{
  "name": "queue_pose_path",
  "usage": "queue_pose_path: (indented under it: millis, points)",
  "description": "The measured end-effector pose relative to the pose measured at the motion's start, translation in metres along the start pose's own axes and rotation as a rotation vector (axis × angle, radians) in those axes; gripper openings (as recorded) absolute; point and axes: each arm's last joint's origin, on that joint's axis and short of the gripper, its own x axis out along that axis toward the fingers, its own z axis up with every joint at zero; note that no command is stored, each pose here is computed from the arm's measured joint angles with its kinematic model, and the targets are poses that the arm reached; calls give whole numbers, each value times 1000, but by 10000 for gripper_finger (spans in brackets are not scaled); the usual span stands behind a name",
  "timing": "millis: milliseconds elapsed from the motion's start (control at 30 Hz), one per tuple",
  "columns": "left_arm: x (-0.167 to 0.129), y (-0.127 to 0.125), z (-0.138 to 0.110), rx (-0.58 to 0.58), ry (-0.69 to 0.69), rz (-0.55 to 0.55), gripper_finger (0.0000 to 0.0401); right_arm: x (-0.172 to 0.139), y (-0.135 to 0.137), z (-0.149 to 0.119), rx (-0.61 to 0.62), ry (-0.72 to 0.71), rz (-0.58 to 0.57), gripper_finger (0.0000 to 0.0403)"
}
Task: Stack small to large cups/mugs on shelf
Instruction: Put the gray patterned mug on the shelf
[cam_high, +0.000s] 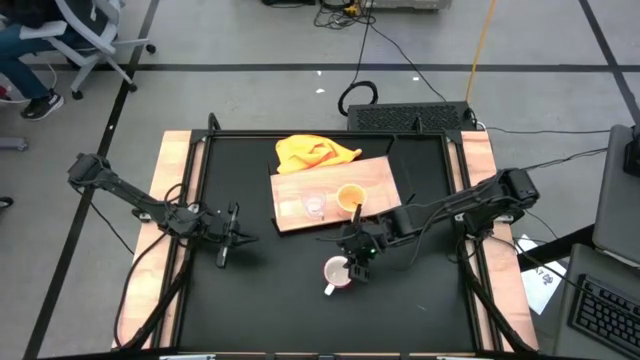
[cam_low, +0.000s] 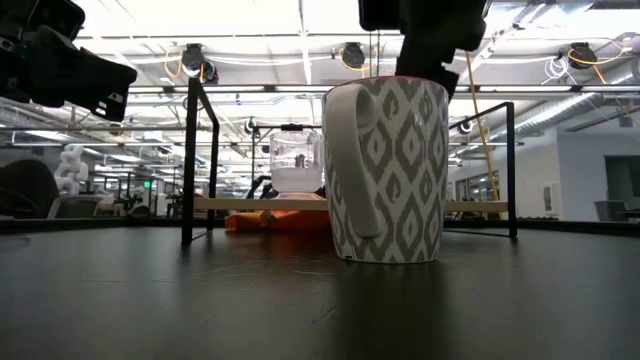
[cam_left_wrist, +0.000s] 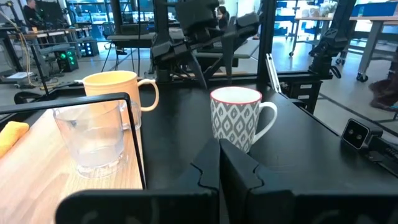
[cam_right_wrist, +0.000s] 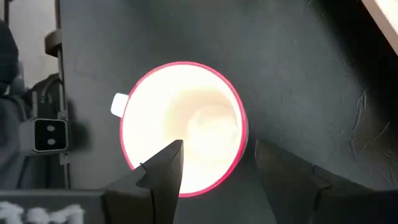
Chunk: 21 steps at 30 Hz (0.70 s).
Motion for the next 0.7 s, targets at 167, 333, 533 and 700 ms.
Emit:
queue_pose_path:
  millis: [167, 333, 533, 700]
  points:
    - [0, 0, 0, 0, -1, 0, 5, 9, -1, -1, -1, 20, -12, 194]
    - [0, 0, 0, 0, -1, 0, 5, 15, -3, -2, -11, 41, -24, 194]
    - [0, 0, -1, 2, 6, 0, 6, 14, -3, -2, -55, 37, -22, 185]
    - [0, 0, -1, 1, 8, 0, 5, 13, -3, -2, -62, 36, -21, 156]
